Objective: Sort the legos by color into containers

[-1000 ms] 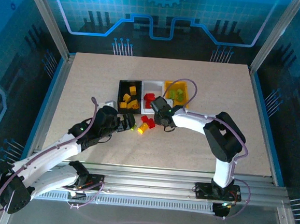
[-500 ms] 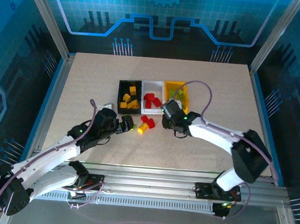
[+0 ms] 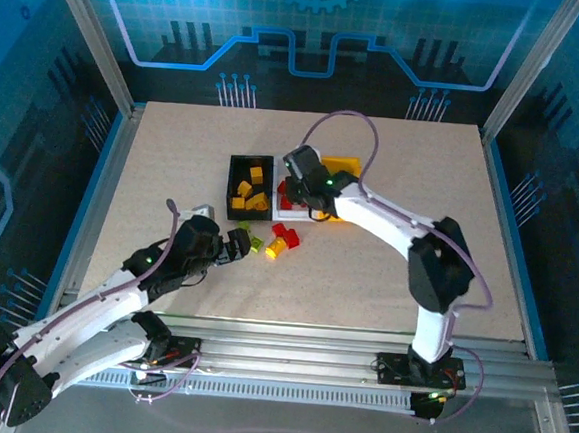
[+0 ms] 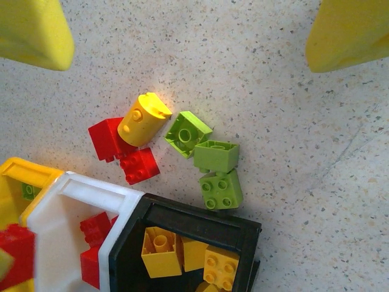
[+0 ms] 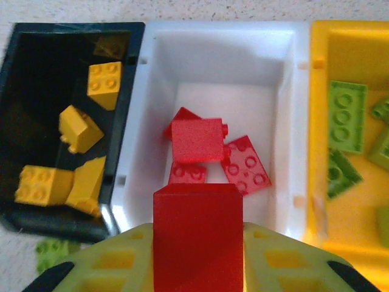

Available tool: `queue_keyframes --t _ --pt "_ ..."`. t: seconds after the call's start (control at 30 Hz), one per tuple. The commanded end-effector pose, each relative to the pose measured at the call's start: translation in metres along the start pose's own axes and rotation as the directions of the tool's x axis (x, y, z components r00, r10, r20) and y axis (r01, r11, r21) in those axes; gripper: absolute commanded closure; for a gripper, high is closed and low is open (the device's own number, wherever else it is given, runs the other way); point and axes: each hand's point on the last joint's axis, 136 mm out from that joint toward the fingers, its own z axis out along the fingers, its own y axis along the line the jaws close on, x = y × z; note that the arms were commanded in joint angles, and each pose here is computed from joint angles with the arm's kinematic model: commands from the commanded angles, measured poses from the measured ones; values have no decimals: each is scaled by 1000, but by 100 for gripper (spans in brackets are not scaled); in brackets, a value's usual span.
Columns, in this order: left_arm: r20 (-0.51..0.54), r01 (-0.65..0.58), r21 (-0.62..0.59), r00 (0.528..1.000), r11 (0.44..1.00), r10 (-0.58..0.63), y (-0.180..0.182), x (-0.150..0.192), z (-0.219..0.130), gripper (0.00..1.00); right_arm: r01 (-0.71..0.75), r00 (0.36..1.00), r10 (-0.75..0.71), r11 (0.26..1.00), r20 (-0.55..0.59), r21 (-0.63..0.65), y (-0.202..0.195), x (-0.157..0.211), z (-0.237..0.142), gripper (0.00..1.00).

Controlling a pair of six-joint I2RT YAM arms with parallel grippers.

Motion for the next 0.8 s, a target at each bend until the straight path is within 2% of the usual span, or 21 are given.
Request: queue_keyframes --t 0.0,0.07,0.23,0.3,0.43,0.57,0.67,0.77 --pt "-3 12 -48 1000 999 -13 14 4 -1 1 1 999 2 996 -35 91 -16 -7 19 68" --pt "-3 11 -51 1000 999 -12 15 4 -2 1 -9 998 16 993 -53 114 -18 -7 27 66" --pt "-3 12 -53 1000 999 -12 16 4 -1 1 -12 999 15 997 -36 79 -8 -17 25 33" --pt "-1 13 -50 1000 999 -13 15 3 0 1 -5 1000 5 999 1 48 0 -27 10 28" --pt "2 6 -32 1000 999 -6 9 -1 3 1 23 999 -23 1000 50 -1 11 -29 -23 27" --pt "-37 3 4 999 1000 -3 -1 -2 18 2 29 998 -27 999 54 -44 13 -3 -45 28" --pt "-84 -33 -19 996 999 31 -6 0 41 8 16 999 -14 998 37 -63 7 22 -53 29" --pt "-104 -85 -77 992 993 77 -6 -3 67 18 -13 1000 14 998 18 -67 -3 41 -57 29"
